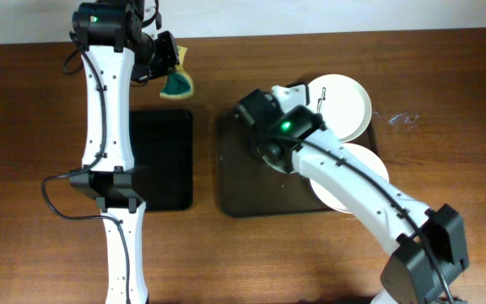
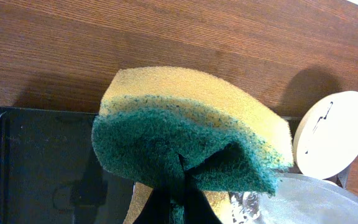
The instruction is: Clean dirty plates on tray and stack at the side
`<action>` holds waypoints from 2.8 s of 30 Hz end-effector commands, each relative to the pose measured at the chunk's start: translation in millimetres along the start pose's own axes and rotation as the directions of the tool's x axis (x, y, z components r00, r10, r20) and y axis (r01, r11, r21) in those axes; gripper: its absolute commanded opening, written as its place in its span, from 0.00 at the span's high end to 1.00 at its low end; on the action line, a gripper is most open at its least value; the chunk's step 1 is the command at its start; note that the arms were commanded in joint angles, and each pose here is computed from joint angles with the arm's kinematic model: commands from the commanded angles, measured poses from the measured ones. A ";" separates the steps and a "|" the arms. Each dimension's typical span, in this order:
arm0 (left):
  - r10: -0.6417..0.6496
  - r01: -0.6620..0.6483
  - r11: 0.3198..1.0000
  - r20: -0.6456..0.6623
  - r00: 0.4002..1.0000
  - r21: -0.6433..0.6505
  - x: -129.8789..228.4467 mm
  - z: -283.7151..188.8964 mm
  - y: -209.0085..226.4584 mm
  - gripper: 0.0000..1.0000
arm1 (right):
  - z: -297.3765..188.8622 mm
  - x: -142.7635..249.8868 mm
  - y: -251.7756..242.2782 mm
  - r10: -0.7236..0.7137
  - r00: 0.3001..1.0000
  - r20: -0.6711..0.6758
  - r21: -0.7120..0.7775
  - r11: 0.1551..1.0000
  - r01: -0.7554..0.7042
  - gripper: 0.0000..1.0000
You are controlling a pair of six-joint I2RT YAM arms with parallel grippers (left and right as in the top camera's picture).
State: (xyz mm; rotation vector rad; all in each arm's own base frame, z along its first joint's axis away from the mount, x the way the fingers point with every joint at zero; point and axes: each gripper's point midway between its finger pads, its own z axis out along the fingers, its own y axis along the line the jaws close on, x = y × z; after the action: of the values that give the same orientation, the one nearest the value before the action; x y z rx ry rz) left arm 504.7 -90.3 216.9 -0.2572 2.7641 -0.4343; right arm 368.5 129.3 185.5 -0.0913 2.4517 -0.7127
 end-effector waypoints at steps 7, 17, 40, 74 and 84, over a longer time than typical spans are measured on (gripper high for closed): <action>0.028 -0.029 0.999 0.031 0.999 0.026 -1.8 -15.3 -7.4 1.00 | -56.2 -36.9 -25.3 0.015 0.942 0.336 0.273 0.955 -0.113 0.96; 0.028 -0.029 0.999 0.031 0.999 0.025 -1.8 -15.3 -7.3 1.00 | 31.8 22.5 47.2 0.216 0.929 -0.302 -0.318 0.895 -0.312 0.96; 0.031 -0.031 0.999 0.032 0.999 0.022 -1.6 -15.0 -7.9 1.00 | 135.2 23.3 94.7 -0.312 0.932 -0.187 -0.795 0.605 0.043 0.61; 0.290 -0.325 0.945 -0.354 0.889 -0.042 143.2 205.0 -53.0 1.00 | 153.7 51.0 119.5 0.057 0.783 -0.619 -0.541 0.692 -0.478 0.96; 0.268 -0.267 0.859 -0.059 0.961 -0.437 66.1 199.5 -10.6 1.00 | 154.8 55.1 121.7 0.050 0.782 -0.621 -0.550 0.683 -0.481 0.96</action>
State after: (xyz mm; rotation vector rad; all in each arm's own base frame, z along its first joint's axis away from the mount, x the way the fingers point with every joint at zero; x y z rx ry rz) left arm 495.1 -217.8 20.9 0.1902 2.8880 -0.0279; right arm 431.9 156.1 9.1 0.2353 3.0173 0.4977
